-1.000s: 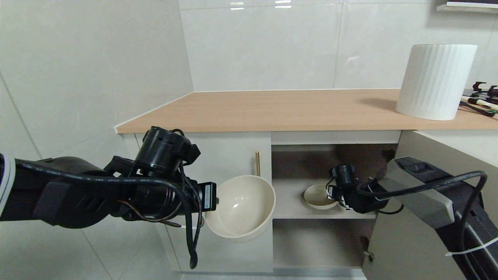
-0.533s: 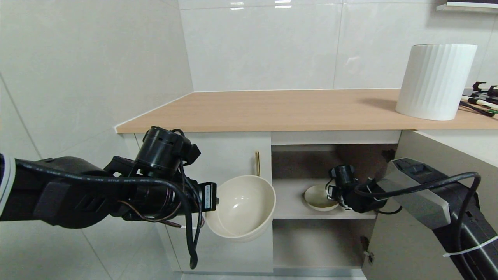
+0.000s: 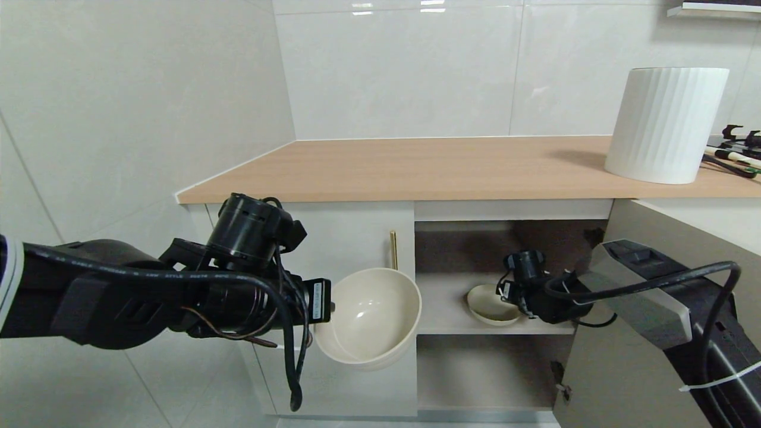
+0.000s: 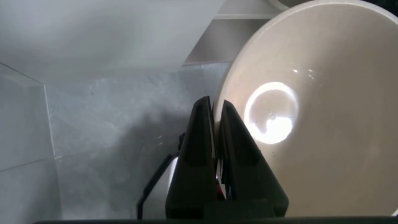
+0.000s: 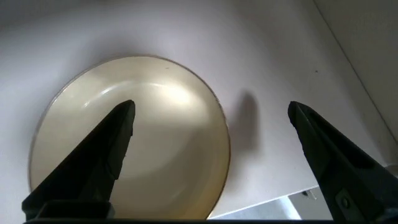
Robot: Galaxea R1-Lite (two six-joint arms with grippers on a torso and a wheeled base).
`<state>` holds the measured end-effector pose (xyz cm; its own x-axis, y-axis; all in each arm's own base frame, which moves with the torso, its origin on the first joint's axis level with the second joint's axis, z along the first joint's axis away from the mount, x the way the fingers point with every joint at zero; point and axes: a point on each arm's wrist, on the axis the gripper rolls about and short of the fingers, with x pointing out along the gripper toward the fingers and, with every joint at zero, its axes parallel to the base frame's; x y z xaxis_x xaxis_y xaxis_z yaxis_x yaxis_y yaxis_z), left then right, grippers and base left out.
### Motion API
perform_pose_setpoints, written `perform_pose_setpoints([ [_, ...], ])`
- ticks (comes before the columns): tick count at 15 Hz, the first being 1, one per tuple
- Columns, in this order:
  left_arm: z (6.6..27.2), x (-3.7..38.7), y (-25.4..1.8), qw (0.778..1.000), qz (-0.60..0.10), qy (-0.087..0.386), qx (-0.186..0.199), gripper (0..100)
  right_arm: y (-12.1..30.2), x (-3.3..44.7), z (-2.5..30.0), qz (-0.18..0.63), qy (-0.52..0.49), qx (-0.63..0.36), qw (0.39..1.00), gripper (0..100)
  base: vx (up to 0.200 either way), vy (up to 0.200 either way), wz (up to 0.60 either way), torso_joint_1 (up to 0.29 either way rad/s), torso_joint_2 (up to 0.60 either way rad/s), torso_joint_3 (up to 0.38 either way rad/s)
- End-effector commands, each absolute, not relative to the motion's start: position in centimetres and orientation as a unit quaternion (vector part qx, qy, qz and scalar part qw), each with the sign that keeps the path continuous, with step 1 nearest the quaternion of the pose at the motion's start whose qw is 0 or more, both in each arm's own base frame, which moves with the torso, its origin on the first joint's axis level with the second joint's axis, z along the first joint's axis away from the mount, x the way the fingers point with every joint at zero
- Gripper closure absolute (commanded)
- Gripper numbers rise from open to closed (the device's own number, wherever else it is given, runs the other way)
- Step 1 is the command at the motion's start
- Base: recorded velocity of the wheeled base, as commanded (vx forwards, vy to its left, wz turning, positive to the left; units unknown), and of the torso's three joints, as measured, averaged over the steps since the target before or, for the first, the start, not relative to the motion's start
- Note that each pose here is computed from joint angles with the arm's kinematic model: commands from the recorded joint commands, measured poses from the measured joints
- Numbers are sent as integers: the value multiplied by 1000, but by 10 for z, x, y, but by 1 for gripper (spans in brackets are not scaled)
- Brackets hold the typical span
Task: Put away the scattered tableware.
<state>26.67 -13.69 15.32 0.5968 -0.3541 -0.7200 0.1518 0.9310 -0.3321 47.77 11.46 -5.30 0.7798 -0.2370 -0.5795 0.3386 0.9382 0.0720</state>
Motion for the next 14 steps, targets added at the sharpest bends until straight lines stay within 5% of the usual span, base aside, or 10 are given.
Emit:
perform_pose_setpoints([
  [1, 149, 267, -142, 883, -147, 432, -114, 100, 115, 464, -20, -150, 285, 95, 942, 0, 0, 0, 0, 0, 0, 0],
  [10, 79, 265, -201, 846, -156, 508, -30, 100, 166, 315, 137, 56, 348, 84, 932, 0, 0, 0, 0, 0, 0, 0],
  [14, 61, 264, -214, 848, -132, 514, -11, 100, 185, 266, 160, 152, 391, 68, 905, 0, 0, 0, 0, 0, 0, 0],
])
